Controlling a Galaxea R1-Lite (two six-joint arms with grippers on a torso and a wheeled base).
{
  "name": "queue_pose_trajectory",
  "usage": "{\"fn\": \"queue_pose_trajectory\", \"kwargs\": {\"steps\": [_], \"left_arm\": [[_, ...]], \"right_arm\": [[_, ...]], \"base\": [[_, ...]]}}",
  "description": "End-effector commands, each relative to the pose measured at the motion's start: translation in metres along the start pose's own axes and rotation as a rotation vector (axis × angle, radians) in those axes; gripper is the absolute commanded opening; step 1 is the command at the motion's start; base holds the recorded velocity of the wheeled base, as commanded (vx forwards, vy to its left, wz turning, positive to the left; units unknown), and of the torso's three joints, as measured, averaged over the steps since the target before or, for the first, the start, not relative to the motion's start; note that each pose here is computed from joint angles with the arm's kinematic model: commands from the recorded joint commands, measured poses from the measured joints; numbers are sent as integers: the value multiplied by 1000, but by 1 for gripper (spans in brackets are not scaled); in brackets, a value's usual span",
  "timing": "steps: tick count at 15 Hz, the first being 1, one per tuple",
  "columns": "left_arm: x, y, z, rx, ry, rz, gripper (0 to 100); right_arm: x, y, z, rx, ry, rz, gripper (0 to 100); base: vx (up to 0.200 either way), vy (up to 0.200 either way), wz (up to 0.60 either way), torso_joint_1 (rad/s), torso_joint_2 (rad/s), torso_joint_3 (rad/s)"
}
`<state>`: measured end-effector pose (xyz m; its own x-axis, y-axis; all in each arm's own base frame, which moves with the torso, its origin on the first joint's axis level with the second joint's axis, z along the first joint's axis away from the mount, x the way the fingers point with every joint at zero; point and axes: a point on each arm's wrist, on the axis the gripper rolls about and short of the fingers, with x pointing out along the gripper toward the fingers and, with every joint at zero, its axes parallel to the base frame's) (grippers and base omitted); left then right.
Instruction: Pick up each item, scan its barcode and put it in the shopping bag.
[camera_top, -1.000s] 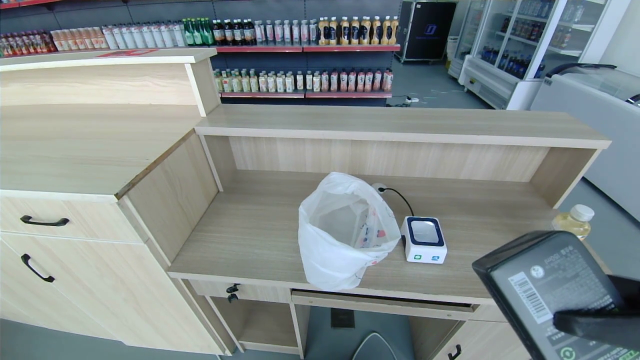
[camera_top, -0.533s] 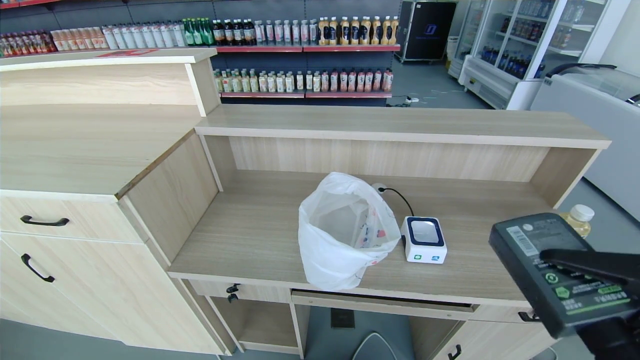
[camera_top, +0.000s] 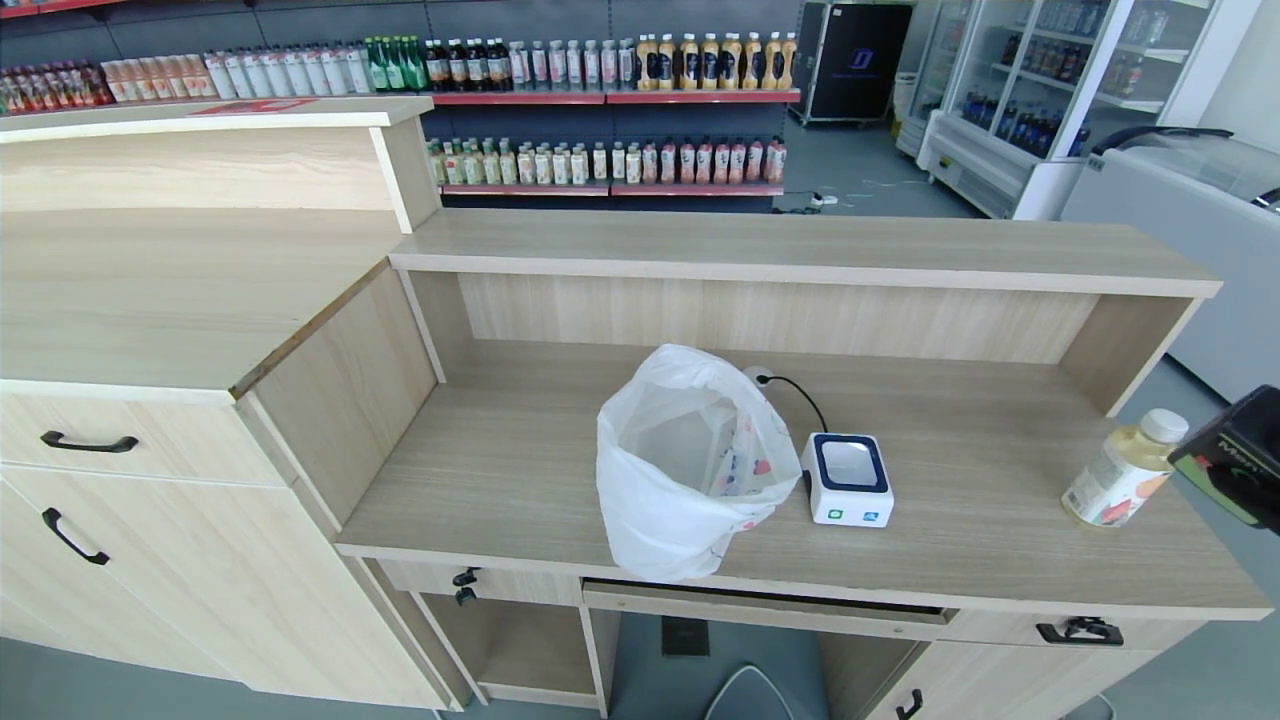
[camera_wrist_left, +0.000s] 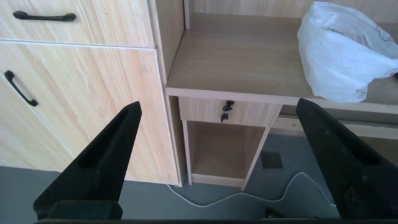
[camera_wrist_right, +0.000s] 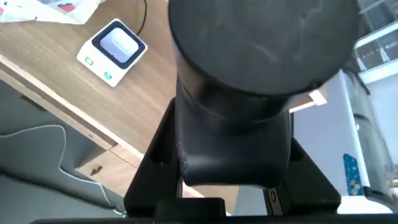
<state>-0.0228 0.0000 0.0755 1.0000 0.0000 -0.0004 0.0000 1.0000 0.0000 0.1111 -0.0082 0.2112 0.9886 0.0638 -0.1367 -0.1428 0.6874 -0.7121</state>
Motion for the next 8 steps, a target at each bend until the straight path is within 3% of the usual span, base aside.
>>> {"fn": "queue_pose_trajectory", "kwargs": {"steps": [1,5,6,8], "left_arm": [[0,0,0,0,0,0,100],[0,0,0,0,0,0,100],[0,0,0,0,0,0,100],[0,0,0,0,0,0,100]], "right_arm": [[1,-4,-1,46,39,-65,0],[38,-17,-1,385,252,-194,0],[54,-24,3,548,253,-178,0],[76,-22,-3,807,215,-14,0]], "base": [[0,0,600,7,7,2],[0,0,600,4,0,-1],[0,0,600,-2,2,7],[0,0,0,0,0,0]]}}
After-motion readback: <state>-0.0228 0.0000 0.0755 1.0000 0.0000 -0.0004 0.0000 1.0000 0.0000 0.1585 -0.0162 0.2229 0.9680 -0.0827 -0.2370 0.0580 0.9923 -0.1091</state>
